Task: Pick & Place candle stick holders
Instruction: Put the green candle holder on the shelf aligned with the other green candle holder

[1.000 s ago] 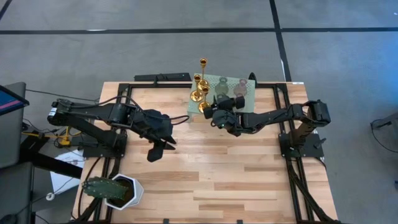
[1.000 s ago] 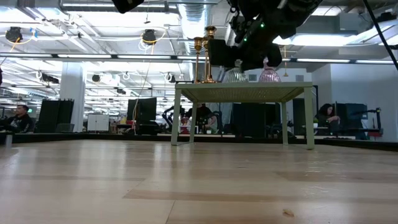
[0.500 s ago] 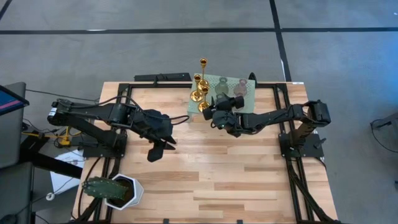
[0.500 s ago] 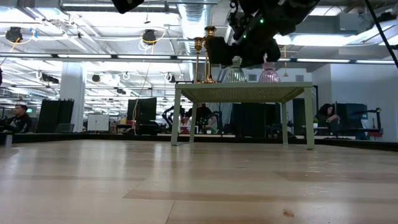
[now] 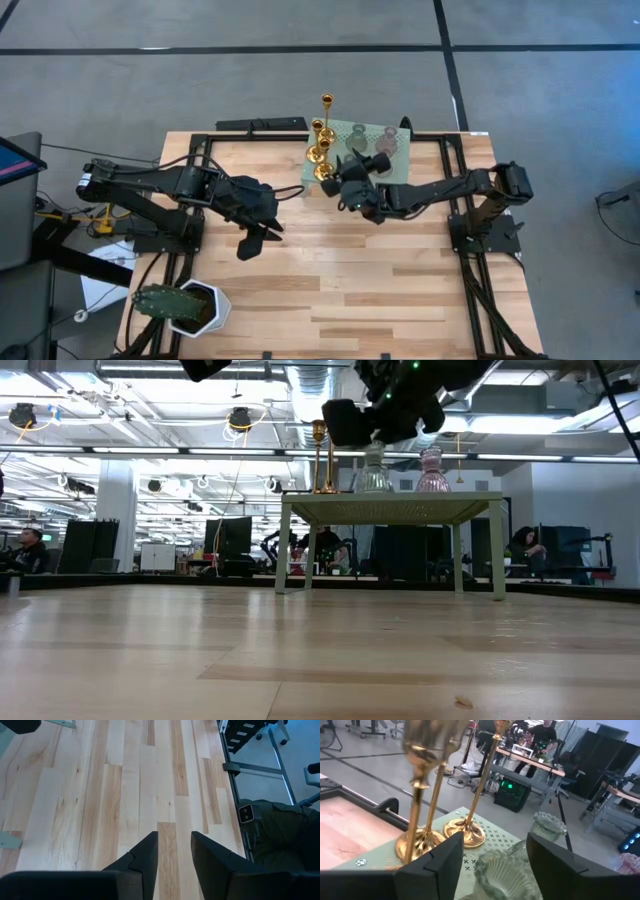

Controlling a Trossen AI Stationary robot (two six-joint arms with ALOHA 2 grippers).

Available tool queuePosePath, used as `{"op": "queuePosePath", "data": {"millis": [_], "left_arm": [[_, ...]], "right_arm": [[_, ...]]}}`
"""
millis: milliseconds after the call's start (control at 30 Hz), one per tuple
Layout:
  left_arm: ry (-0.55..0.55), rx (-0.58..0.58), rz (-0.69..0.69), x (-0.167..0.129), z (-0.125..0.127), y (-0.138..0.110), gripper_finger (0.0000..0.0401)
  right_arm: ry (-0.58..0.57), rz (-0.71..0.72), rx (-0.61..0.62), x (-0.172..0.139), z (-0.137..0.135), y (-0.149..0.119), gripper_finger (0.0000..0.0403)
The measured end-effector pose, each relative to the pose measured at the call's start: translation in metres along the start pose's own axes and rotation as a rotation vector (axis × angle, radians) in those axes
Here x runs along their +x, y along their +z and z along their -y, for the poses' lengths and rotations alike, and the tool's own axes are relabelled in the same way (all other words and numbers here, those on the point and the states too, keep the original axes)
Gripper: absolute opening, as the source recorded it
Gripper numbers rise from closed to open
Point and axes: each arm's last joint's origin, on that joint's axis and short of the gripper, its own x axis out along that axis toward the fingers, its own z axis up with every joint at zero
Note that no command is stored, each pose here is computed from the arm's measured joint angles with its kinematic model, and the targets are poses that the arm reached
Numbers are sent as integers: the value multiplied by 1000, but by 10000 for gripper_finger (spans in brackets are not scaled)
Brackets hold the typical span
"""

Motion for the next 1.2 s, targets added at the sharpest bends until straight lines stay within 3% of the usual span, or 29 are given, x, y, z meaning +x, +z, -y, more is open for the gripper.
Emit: {"op": "queuePosePath", "data": {"millis": [367,833,1200], "left_arm": [[0,0,0,0,0,0,116],[0,0,0,0,0,0,116],[0,0,0,0,0,0,116]], "right_arm": [[-25,-11,-37,1,2,-3,244],[-19,-9,-35,0,1,-3,261],[46,10,-45,-23,-8,-4,261]]}}
